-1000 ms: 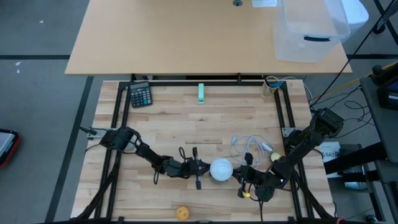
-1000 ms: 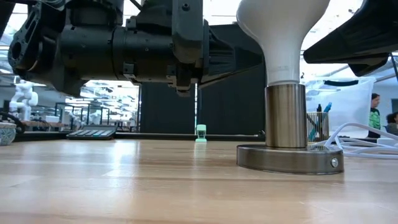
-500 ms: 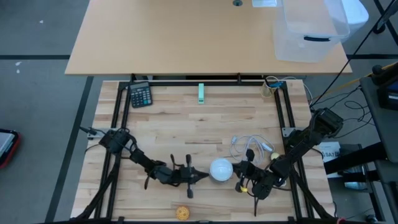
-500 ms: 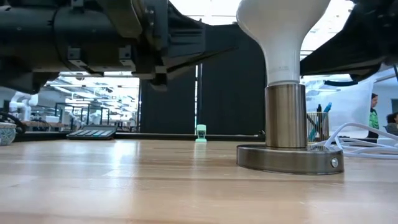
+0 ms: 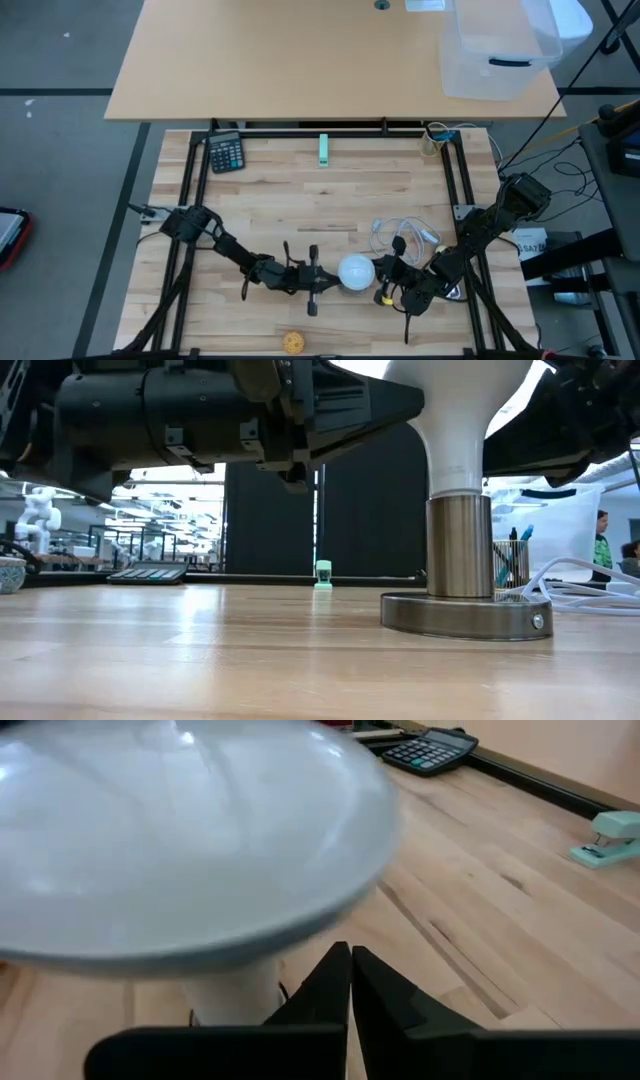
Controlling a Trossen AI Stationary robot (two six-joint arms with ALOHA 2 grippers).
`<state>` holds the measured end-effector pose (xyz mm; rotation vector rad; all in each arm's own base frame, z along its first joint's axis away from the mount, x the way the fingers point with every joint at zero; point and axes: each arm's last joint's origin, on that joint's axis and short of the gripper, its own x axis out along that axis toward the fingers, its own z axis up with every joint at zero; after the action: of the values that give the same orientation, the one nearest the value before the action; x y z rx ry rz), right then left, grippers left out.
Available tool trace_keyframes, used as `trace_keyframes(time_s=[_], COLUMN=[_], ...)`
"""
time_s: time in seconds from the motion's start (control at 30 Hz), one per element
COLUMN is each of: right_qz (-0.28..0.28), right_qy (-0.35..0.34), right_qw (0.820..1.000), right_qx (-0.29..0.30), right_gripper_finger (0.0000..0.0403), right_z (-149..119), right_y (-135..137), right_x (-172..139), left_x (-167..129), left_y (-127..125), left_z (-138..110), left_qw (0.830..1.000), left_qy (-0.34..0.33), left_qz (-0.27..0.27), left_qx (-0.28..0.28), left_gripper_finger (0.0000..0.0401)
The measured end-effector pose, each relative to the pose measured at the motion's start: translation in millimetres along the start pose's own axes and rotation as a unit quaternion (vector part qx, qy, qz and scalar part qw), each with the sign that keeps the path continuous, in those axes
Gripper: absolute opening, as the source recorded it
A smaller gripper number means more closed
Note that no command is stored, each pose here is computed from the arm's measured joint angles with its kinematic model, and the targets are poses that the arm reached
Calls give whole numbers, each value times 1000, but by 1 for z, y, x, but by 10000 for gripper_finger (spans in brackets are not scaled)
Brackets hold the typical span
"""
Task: Screw lightbulb
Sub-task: Insert the white lightbulb into the silver lamp
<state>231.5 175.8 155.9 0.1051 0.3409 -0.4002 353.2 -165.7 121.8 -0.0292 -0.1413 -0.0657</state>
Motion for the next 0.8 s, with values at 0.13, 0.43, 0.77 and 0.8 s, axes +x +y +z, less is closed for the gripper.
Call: trace_keyframes(time_s=[0.13, 0.43, 0.77, 0.8], right_qz=[4, 15, 34, 35], right_qy=[-6, 1, 8, 8], right_qw=[1000, 1000, 999, 999], right_qx=[-6, -7, -14, -15], right_gripper_finger=[2, 2, 2, 2], right_z=[2, 2, 0, 0], right_y=[1, 2, 5, 5], right_x=[0, 0, -4, -4], left_x=[1, 3, 6, 6], left_y=[3, 9, 16, 17], left_z=[0, -3, -4, -4], left_qw=[1000, 1000, 1000, 1000], left_qy=[0, 12, 16, 17], left_qz=[4, 11, 21, 22], left_qx=[1, -1, -8, -8], left_gripper_finger=[0, 0, 0, 0])
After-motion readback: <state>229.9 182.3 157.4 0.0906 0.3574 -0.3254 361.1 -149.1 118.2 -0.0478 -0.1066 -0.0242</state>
